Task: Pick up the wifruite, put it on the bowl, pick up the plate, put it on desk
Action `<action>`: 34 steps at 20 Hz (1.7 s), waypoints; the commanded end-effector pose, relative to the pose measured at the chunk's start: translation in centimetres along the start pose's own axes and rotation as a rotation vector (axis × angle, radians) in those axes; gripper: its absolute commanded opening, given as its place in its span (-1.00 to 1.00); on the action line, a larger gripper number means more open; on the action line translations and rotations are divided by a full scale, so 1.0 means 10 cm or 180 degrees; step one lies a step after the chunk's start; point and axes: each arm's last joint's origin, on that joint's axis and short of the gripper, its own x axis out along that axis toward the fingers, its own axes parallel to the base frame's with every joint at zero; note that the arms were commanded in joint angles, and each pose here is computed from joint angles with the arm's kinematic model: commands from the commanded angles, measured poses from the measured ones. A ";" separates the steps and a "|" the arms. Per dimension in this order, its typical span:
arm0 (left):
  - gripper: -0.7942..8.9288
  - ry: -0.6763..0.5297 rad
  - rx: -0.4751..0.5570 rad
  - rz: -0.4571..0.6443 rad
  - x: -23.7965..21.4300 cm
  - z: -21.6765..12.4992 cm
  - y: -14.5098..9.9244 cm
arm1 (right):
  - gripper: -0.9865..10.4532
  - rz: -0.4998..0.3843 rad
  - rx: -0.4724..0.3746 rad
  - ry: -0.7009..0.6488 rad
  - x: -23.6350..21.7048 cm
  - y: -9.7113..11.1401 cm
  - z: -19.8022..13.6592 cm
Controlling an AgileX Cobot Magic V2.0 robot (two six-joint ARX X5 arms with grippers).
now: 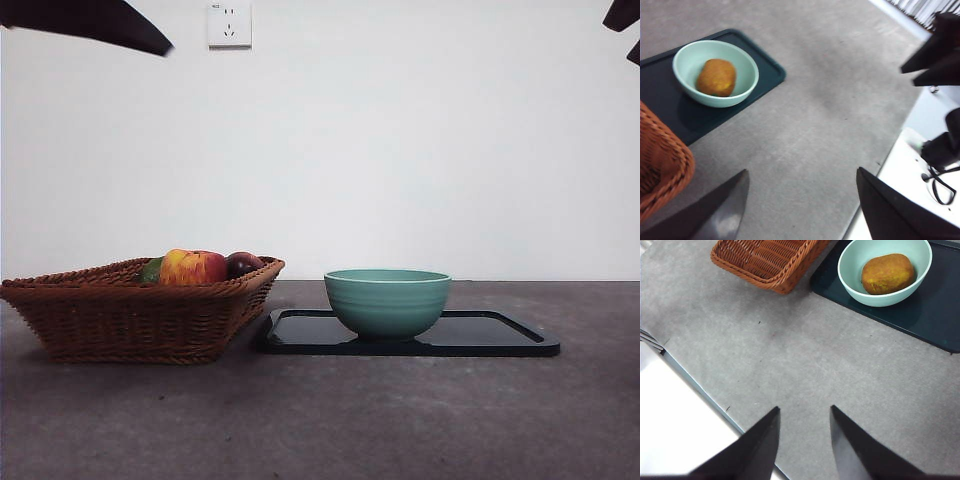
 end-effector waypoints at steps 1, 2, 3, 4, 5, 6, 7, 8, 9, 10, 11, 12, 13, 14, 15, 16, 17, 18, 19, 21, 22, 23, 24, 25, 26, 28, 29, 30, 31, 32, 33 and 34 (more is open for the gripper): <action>-0.13 -0.0023 0.0082 0.0004 0.09 0.22 0.01 | -0.55 0.0029 -0.0058 -0.0019 0.00 0.01 0.02; -0.13 0.0003 0.0114 0.0014 0.16 0.31 0.04 | -0.55 0.0027 -0.0057 -0.0019 0.00 0.01 0.02; -0.13 0.0034 0.0146 0.0024 0.24 0.40 0.07 | -0.55 0.0028 -0.0058 -0.0019 0.00 0.01 0.02; -0.13 0.0061 0.0185 0.0043 0.32 0.49 0.11 | -0.55 0.0028 -0.0059 -0.0019 0.00 0.01 0.02; -0.13 0.0090 0.0232 0.0047 0.41 0.59 0.14 | -0.55 0.0028 -0.0058 -0.0019 0.00 0.01 0.02; -0.13 0.0112 0.0268 0.0048 0.51 0.69 0.18 | -0.55 0.0029 -0.0058 -0.0019 0.00 0.01 0.02; -0.13 0.0132 0.0284 0.0048 0.62 0.79 0.23 | -0.55 0.0029 -0.0058 -0.0017 0.00 0.01 0.02; -0.13 0.0155 0.0317 0.0048 0.72 0.88 0.27 | -0.55 0.0029 -0.0058 -0.0017 0.00 0.01 0.02; -0.13 0.0179 0.0329 0.0050 0.84 0.96 0.32 | -0.55 0.0029 -0.0058 -0.0019 0.00 0.01 0.02; -0.13 0.0203 0.0350 0.0050 0.96 1.03 0.37 | -0.55 0.0029 -0.0058 -0.0017 0.00 0.01 0.02; -0.13 0.0230 0.0367 0.0054 1.07 1.09 0.43 | -0.55 0.0028 -0.0057 -0.0018 0.00 0.01 0.02; -0.13 0.0258 0.0372 0.0064 1.19 1.13 0.48 | -0.55 0.0027 -0.0059 -0.0019 0.00 0.01 0.02; -0.13 0.0288 0.0391 0.0068 1.30 1.17 0.54 | -0.55 0.0028 -0.0059 -0.0019 0.00 0.01 0.02; -0.13 0.0320 0.0410 0.0068 1.41 1.19 0.59 | -0.55 0.0027 -0.0059 -0.0019 0.00 0.01 0.02; -0.13 0.0356 0.0430 0.0066 1.53 1.20 0.64 | -0.55 0.0027 -0.0058 -0.0018 0.00 0.01 0.02; -0.13 0.0392 0.0450 0.0065 1.62 1.21 0.68 | -0.55 0.0028 -0.0059 -0.0019 0.00 0.01 0.02; -0.13 0.0434 0.0478 0.0106 1.72 1.20 0.74 | -0.55 0.0027 -0.0059 -0.0019 0.00 0.01 0.02; -0.13 0.0473 0.0501 0.0132 1.81 1.19 0.78 | -0.55 0.0027 -0.0059 -0.0019 0.00 0.01 0.02; -0.13 0.0505 0.0520 0.0150 1.89 1.18 0.83 | -0.55 0.0027 -0.0058 -0.0017 0.00 0.01 0.02; -0.13 0.0531 0.0549 0.0152 2.04 1.13 0.89 | -0.55 0.0027 -0.0056 -0.0017 0.00 0.01 0.02; -0.13 0.0545 0.0575 0.0153 2.10 1.11 0.91 | -0.55 0.0027 -0.0056 -0.0017 0.00 0.01 0.02; -0.13 0.0575 0.0601 0.0156 2.16 1.07 0.93 | -0.55 0.0027 -0.0057 -0.0018 0.00 0.01 0.02; -0.13 0.0614 0.0639 0.0151 2.21 1.04 0.94 | -0.55 0.0027 -0.0056 -0.0017 0.00 0.01 0.02; -0.13 0.0659 0.0668 0.0139 2.28 0.99 0.95 | -0.55 0.0027 -0.0056 -0.0017 0.00 0.01 0.02; -0.13 0.0691 0.0694 0.0124 2.33 0.96 0.95 | -0.55 0.0025 -0.0056 -0.0017 0.00 0.01 0.02; -0.13 0.0749 0.0787 0.0090 2.43 0.90 0.95 | -0.55 0.0027 -0.0055 -0.0017 0.00 0.01 0.02; -0.13 0.0780 0.0851 0.0108 2.49 0.87 0.94 | -0.55 0.0026 -0.0054 -0.0015 0.00 0.01 0.02; -0.13 0.0813 0.0919 0.0171 2.51 0.85 0.94 | -0.55 0.0027 -0.0051 -0.0011 0.00 0.01 0.02; -0.13 0.0857 0.1003 0.0224 2.55 0.82 0.93 | -0.55 0.0026 -0.0044 -0.0005 0.00 0.01 0.02; -0.13 0.0879 0.1046 0.0237 2.57 0.80 0.93 | -0.55 0.0025 -0.0037 0.0002 0.00 0.01 0.02; -0.13 0.0901 0.1067 0.0228 2.60 0.78 0.93 | -0.55 0.0025 -0.0037 0.0006 0.00 0.01 0.02; -0.13 0.0921 0.1089 0.0218 2.62 0.76 0.93 | -0.55 0.0024 -0.0036 0.0006 0.00 0.01 0.02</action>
